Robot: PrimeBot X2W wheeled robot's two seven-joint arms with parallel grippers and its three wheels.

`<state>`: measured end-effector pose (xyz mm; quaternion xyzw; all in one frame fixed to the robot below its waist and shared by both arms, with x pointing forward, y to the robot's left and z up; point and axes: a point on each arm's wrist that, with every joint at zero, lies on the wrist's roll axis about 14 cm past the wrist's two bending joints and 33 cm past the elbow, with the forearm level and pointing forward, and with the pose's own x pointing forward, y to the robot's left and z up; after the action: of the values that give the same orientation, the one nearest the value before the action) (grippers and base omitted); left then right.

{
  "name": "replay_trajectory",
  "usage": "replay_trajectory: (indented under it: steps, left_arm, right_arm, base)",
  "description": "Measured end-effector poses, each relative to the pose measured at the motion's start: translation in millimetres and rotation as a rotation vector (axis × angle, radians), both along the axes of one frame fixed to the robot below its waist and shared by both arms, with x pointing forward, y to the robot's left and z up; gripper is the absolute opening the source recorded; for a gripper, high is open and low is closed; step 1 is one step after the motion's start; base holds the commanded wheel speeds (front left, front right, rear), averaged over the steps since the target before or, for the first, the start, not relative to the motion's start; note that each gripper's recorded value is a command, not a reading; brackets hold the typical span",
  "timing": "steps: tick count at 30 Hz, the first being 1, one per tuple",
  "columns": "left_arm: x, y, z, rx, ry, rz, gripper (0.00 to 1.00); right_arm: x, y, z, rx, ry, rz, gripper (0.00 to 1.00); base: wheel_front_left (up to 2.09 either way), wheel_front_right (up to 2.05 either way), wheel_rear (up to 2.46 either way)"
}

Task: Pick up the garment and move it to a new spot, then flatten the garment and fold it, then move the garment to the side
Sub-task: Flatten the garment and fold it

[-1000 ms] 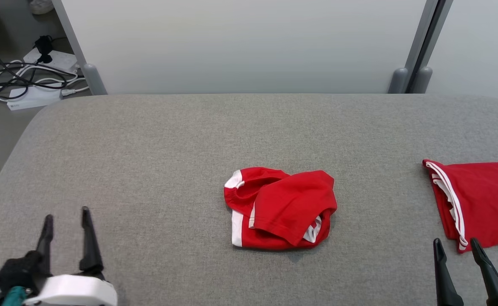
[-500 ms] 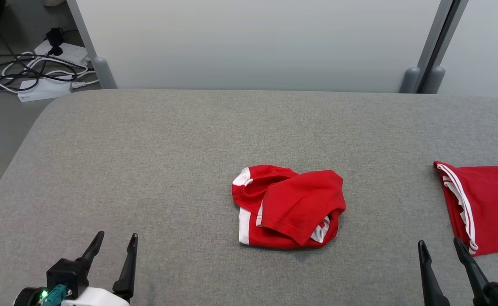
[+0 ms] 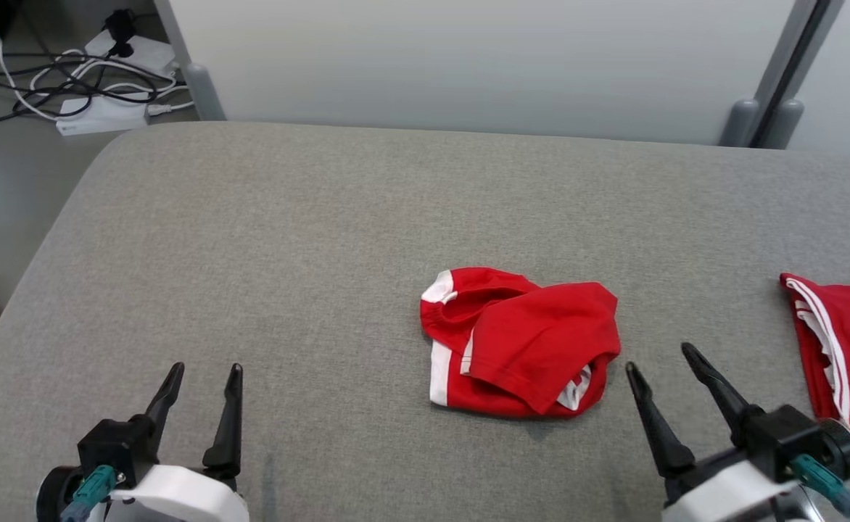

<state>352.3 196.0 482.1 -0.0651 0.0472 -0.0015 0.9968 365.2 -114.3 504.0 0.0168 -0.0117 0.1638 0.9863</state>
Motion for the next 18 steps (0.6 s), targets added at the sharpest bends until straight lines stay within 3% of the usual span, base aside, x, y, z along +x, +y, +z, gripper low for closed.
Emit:
replay_trajectory:
  steps: [1,10,18]
  left_arm:
    - [1,-1,2,-0.007,-0.009,0.005,1.0]
    - [-3,7,10,-0.039,-0.045,0.058,1.0]
    - [-17,26,3,-0.044,-0.033,0.131,1.0]
  right_arm:
    - [10,21,0,-0.007,0.004,0.078,1.0]
    - [27,115,-34,-0.119,0.122,0.406,1.0]
    - [32,139,-74,-0.239,0.225,0.499,1.0]
  base:
    - [0.0,0.0,0.0]
    - [0.0,0.0,0.0]
    - [0.0,0.0,0.0]
